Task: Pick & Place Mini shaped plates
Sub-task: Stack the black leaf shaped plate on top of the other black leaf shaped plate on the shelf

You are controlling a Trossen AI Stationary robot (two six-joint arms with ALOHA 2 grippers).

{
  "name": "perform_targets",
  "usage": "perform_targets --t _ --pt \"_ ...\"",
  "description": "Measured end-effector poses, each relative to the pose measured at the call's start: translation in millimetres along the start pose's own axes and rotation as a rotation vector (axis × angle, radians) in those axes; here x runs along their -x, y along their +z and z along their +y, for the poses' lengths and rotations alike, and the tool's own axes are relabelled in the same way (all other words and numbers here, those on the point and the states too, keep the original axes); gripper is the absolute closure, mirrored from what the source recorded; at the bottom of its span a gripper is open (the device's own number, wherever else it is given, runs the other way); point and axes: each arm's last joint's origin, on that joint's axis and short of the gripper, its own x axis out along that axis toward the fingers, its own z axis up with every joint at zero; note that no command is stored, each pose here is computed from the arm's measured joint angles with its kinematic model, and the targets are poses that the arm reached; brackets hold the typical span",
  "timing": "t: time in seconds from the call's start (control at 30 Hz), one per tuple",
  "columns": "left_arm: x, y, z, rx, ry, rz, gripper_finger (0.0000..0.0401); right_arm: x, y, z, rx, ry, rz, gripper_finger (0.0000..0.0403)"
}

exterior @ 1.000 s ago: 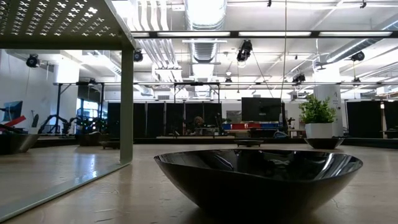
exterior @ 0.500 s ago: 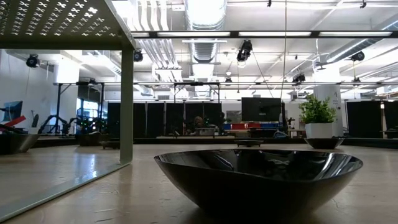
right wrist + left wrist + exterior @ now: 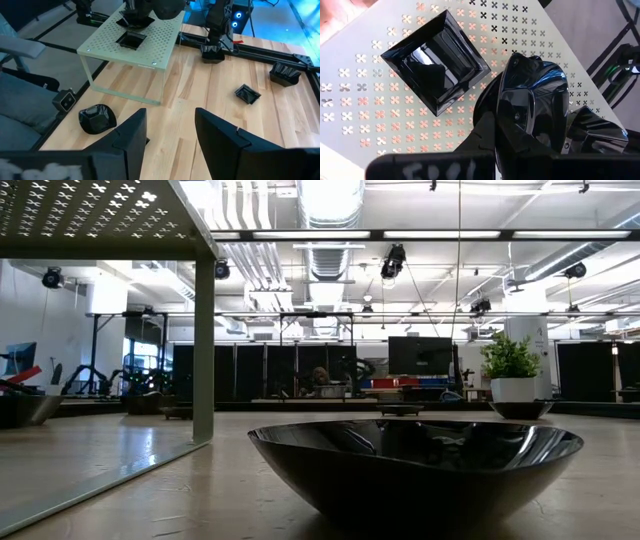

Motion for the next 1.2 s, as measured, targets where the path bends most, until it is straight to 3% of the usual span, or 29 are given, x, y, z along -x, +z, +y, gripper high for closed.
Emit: perform_targets --t 0.33,0.6,0.73,1.2 --pt "-0.1 2.4 0.0 -0.007 0.003 -0.023 0.0396 0.0 0.0 0.0 0.000 0.000 0.000 0.0234" --pt "-0.3 2.6 -0.1 0.028 -0.004 -0.024 0.0314 0.0 0.0 0.0 0.000 0.000 0.000 0.0240" --pt "-0.3 2.6 -0.1 0.033 -0.007 -0.024 0.0294 0.0 0.0 0.0 0.000 0.000 0.000 0.0243" --pt "8.6 -1.7 -4.8 0.173 -0.030 -0.048 0.0291 0.0 0.0 -0.1 0.000 0.000 0.000 0.0242"
